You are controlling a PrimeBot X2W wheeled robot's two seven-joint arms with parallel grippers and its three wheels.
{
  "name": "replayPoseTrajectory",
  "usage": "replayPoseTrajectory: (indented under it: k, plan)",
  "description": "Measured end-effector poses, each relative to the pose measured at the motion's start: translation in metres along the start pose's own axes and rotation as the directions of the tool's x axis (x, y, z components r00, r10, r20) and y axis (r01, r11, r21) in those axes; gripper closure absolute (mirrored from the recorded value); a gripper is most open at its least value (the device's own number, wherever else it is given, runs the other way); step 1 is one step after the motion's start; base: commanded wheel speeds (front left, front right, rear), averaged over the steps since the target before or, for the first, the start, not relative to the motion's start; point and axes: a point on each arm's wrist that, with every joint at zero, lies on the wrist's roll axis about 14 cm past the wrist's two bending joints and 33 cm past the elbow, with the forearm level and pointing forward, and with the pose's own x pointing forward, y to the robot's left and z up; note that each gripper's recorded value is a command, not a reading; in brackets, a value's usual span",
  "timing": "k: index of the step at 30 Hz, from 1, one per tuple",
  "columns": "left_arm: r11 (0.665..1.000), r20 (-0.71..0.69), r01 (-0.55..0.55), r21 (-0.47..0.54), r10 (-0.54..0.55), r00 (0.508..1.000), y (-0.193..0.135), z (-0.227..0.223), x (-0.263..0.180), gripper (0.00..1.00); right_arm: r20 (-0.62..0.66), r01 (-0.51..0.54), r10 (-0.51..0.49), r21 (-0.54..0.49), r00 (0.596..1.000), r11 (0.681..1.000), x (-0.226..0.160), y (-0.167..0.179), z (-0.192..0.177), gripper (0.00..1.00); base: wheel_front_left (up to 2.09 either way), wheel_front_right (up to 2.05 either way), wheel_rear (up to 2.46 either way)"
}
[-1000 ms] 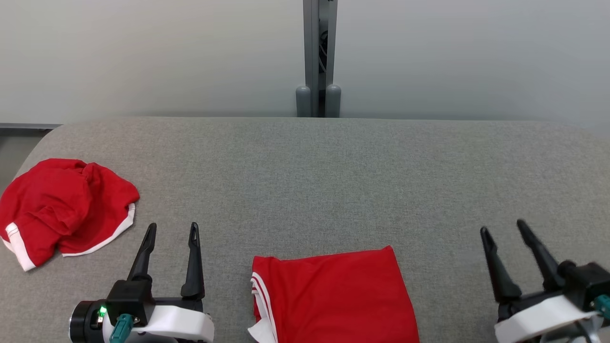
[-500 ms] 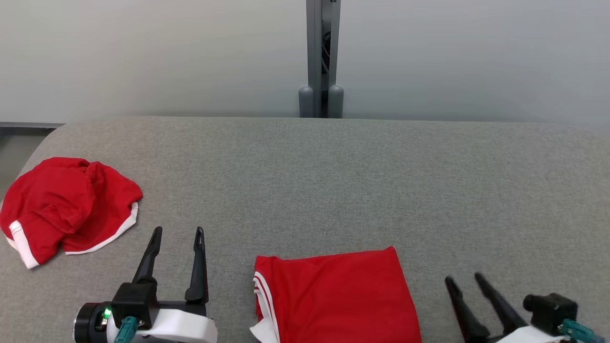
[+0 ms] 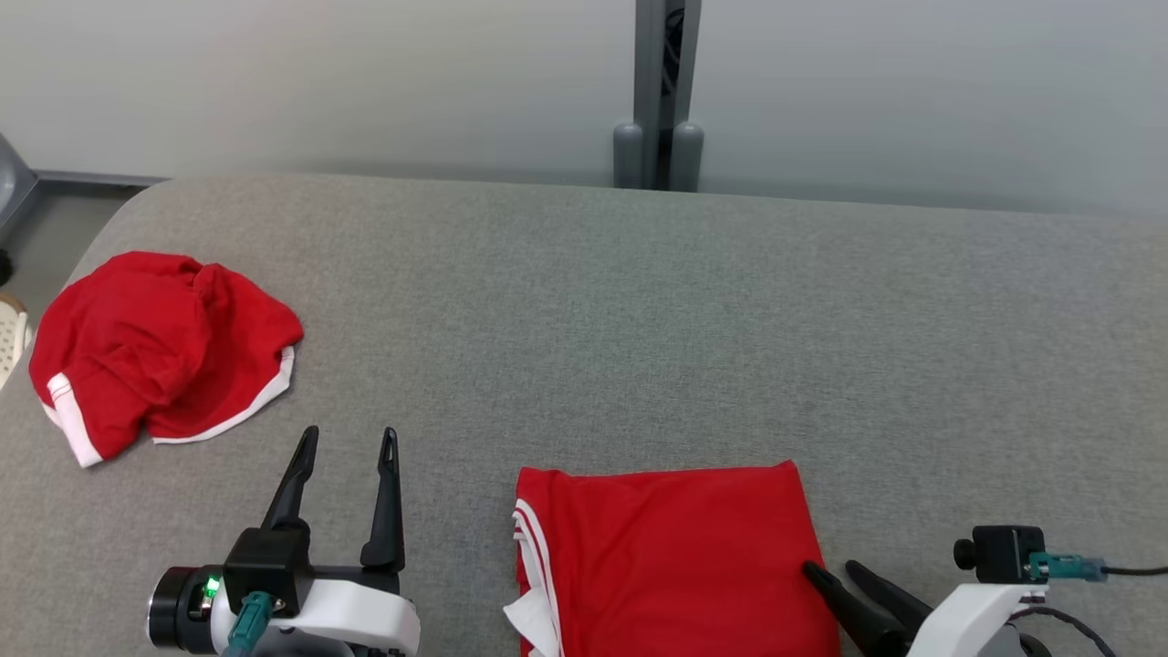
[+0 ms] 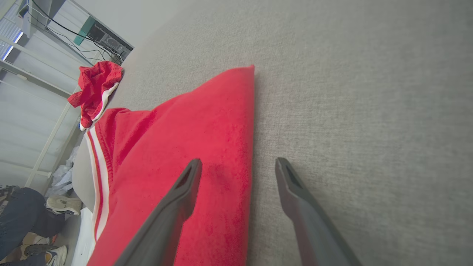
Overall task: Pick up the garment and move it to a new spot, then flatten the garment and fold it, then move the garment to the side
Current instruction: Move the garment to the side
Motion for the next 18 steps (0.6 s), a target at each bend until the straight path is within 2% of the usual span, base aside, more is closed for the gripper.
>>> replayPoseTrajectory:
  k: [11, 12, 13, 14, 15, 18]
  plan:
    - [0.999, -0.028, -0.033, 0.013, 0.033, 0.999, 0.011, -0.009, 0.007, 0.0, -0.164, -0.062, 0.073, 0.07, 0.984, 0.996, 0.034, 0.013, -0.012, 0.0, 0.0, 0.0, 0.0]
    - [0.999, -0.029, -0.034, 0.014, 0.035, 0.999, 0.011, -0.009, 0.008, 0.0, -0.176, -0.068, 0.08, 0.073, 0.981, 0.995, 0.037, 0.015, -0.013, 0.2, 0.0, 0.0, 0.0]
    - [0.999, -0.027, -0.036, 0.015, 0.036, 0.999, 0.012, -0.008, 0.009, 0.0, -0.186, -0.076, 0.088, 0.069, 0.979, 0.995, 0.039, 0.016, -0.013, 0.65, 0.0, 0.0, 0.0]
    - [0.999, -0.025, -0.037, 0.015, 0.037, 0.999, 0.012, -0.008, 0.011, 0.0, -0.194, -0.082, 0.094, 0.067, 0.977, 0.994, 0.042, 0.018, -0.013, 0.94, 0.0, 0.0, 0.0]
    - [0.999, -0.027, -0.037, 0.016, 0.037, 0.999, 0.012, -0.008, 0.011, 0.0, -0.198, -0.085, 0.096, 0.063, 0.976, 0.994, 0.044, 0.018, -0.013, 1.0, 0.0, 0.0, 0.0]
    - [0.999, -0.032, -0.033, 0.018, 0.033, 0.999, 0.011, -0.01, 0.012, 0.0, -0.215, -0.097, 0.105, 0.048, 0.971, 0.994, 0.048, 0.02, -0.014, 1.0, 0.0, 0.0, 0.0]
